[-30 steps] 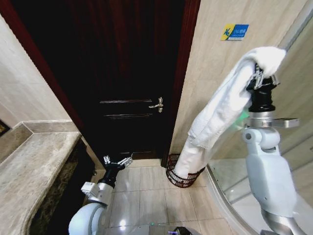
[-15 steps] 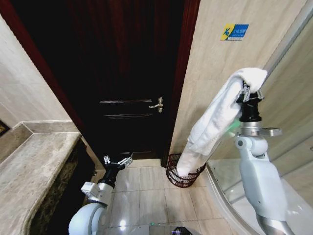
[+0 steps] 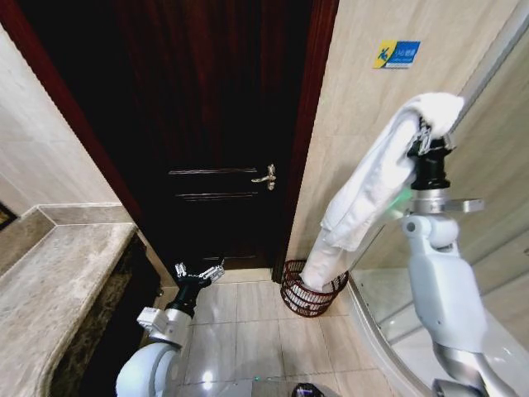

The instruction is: Discard the used towel into the hamper.

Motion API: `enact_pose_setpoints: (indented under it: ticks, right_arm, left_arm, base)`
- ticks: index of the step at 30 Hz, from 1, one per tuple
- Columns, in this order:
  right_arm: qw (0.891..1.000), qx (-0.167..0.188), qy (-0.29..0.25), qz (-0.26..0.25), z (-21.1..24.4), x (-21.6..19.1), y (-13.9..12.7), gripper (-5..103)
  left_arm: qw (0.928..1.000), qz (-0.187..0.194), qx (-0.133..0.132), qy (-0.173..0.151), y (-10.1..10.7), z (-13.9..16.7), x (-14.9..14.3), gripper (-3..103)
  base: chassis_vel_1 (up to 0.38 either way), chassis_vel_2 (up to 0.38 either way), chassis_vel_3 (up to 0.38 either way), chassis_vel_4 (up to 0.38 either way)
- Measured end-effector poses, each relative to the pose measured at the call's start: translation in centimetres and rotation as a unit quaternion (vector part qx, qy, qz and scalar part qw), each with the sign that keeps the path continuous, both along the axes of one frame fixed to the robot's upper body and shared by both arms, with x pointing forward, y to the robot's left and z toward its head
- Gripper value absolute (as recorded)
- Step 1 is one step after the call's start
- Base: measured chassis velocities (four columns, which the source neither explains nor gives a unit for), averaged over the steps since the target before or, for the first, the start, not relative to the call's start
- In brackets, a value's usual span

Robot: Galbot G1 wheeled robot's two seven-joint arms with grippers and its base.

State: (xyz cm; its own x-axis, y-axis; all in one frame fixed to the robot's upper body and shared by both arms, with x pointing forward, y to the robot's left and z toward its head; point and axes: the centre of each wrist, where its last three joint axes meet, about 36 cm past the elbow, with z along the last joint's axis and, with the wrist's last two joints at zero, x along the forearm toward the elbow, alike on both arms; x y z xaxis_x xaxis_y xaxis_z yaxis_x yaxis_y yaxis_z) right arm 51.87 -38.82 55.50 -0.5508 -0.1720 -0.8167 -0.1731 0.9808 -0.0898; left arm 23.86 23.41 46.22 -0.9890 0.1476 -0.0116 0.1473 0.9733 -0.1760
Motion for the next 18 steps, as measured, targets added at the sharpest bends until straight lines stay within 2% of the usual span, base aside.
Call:
enact_pose_setpoints:
  ticks: [2, 18]
  right_arm:
    - [1.000, 0.000, 0.020, 0.000, -2.6, -0.4, 0.2, 5]
    - [0.996, 0.006, 0.087, -0.012, -11.1, -3.0, 1.0, 5]
  left_arm:
    - [1.0000, 0.000, 0.000, 0.000, 0.0, 0.0, 0.0, 100]
    - [1.0000, 0.000, 0.000, 0.000, 0.0, 0.0, 0.0, 100]
  base:
    - [0.000, 0.000, 0.000, 0.000]
    - [0.000, 0.000, 0.000, 0.000]
